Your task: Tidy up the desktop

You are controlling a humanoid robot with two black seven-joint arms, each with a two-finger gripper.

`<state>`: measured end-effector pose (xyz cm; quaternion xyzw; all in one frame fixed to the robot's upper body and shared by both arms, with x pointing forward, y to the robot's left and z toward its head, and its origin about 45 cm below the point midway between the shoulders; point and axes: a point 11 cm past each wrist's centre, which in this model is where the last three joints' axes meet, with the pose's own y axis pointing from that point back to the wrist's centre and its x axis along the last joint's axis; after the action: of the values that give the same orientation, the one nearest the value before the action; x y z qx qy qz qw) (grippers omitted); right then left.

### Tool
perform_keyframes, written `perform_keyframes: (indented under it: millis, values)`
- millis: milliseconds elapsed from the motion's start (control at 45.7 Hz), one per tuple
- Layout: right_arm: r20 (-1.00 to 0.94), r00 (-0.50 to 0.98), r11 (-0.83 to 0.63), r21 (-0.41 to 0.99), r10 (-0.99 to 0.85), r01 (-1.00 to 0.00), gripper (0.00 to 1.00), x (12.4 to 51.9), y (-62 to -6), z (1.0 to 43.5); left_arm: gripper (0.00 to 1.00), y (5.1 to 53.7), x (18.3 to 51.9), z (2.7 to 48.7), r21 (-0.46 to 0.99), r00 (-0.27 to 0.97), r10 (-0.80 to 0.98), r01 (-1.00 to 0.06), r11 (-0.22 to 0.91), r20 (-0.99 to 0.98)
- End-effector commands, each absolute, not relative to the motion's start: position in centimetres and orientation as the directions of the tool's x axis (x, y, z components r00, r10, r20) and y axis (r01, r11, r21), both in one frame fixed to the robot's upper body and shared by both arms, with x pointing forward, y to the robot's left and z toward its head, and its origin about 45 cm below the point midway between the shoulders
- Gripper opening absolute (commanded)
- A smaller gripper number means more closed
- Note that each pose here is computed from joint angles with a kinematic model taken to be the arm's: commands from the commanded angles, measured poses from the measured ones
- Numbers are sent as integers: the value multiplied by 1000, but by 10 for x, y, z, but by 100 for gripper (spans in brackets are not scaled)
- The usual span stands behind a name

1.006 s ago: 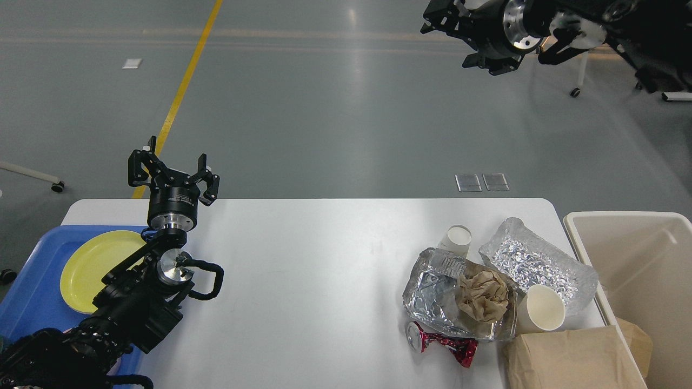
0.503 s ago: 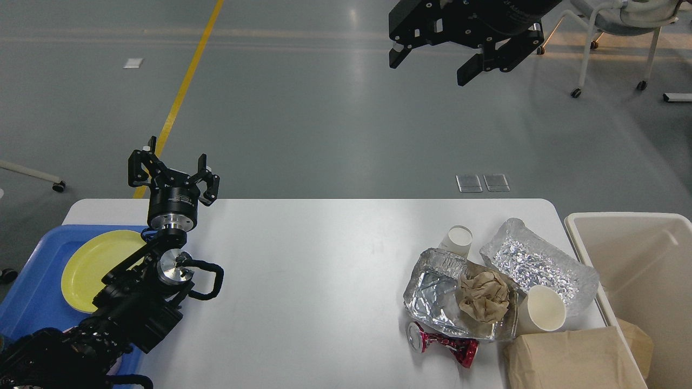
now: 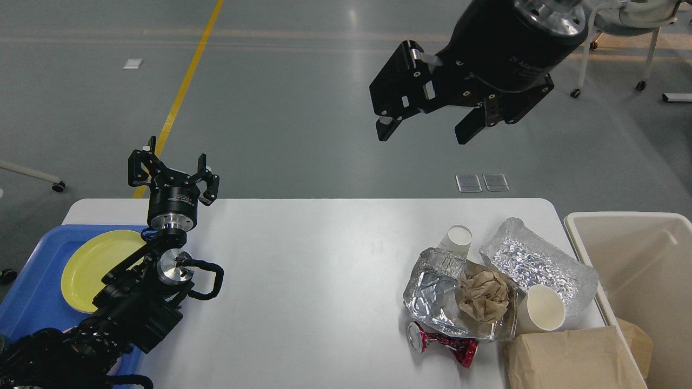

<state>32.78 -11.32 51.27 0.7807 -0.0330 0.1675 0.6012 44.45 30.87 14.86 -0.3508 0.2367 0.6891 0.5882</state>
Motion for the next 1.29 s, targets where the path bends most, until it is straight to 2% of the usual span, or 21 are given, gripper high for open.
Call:
perform_keyframes:
  millis: [0,153,350,634,897,984,1268]
  values:
    - [278,949,-261,937,150,-233,100,328,-115,504,100,309,445,149,-86,-62,645,-977,-196,-762]
    - [225,963,-244,952,147,-185,100,330,-117,484,100,309,445,149,-86,-62,645,-977,-196,-762]
    - [113,983,-181,980,148,-85,100,332,-132,435,100,309,445,149,-86,-62,645,-977,-196,-762]
    - [184,978,-109,979,95,-174,100,357,-158,373,100,309,445,149,-86,-62,645,-977,-196,-762]
    - [119,993,-38,992,21,-118,100,362,-202,330,100,309,445,149,-86,-62,645,-977,-196,-762]
    - [129,992,-11,992,-9,-130,100,369,-216,322,100,309,445,149,-86,-62,645,-977,-196,-762]
    - [297,949,62,954,-101,-292,100,392,-254,267,100,309,445,149,-86,-62,645,-977,-196,-762]
